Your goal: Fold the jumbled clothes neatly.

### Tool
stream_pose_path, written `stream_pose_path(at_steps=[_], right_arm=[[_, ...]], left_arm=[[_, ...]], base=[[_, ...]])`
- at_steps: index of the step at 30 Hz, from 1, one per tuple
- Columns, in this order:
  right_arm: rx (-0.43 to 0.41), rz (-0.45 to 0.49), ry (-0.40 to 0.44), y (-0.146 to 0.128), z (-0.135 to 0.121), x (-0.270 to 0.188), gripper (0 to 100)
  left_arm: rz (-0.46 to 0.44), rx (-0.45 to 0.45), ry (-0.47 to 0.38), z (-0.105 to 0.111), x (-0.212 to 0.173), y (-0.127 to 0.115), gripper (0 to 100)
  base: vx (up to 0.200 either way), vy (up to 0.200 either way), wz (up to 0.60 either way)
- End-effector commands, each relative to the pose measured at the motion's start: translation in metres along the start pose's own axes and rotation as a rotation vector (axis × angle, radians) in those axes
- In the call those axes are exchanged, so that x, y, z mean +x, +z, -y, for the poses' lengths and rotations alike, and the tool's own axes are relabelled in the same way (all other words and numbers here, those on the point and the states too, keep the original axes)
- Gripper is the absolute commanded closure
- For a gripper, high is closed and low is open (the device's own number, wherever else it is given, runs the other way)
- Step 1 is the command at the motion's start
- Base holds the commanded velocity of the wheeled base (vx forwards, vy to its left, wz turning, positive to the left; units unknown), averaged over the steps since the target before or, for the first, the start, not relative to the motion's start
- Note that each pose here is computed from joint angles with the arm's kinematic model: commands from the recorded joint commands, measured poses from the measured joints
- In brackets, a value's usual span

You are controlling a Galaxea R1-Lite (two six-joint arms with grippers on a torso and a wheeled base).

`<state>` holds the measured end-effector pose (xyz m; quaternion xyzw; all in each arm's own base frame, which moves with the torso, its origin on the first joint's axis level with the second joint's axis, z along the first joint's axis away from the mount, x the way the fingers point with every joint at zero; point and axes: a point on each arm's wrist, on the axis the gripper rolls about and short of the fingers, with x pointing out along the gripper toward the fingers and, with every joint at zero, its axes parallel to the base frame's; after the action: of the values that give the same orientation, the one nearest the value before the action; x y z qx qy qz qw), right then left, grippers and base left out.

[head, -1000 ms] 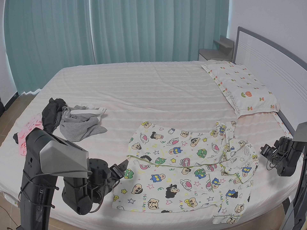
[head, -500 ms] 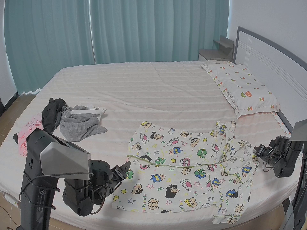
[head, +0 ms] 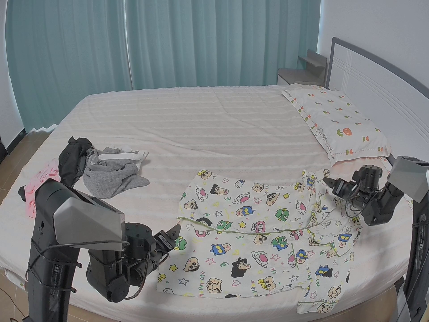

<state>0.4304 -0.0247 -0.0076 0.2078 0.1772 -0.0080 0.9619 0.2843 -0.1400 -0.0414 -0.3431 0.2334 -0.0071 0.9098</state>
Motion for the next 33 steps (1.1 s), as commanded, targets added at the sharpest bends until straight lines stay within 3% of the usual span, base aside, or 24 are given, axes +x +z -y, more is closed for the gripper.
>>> stream_pose_path(at_steps=[1,7,18,33], right_arm=[[-0.05,-0.054,-0.03,-0.025,-0.04,0.053,0],[-0.109,-0.062,-0.114,-0.034,-0.031,0.08,0],[-0.196,-0.024,-0.245,-0.03,-0.019,0.094,0],[-0.161,0.027,-0.34,-0.009,0.007,0.09,0]], left_arm=[[-0.009,0.015,-0.049,0.012,-0.002,-0.008,0],[-0.043,0.037,-0.055,0.013,-0.002,-0.021,0],[-0.048,0.041,-0.044,0.01,-0.001,-0.023,0],[-0.046,0.041,-0.04,0.009,0.0,-0.023,0]], base=[[0.0,0.0,0.0],[0.0,0.0,0.0],[0.0,0.0,0.0],[0.0,0.0,0.0]])
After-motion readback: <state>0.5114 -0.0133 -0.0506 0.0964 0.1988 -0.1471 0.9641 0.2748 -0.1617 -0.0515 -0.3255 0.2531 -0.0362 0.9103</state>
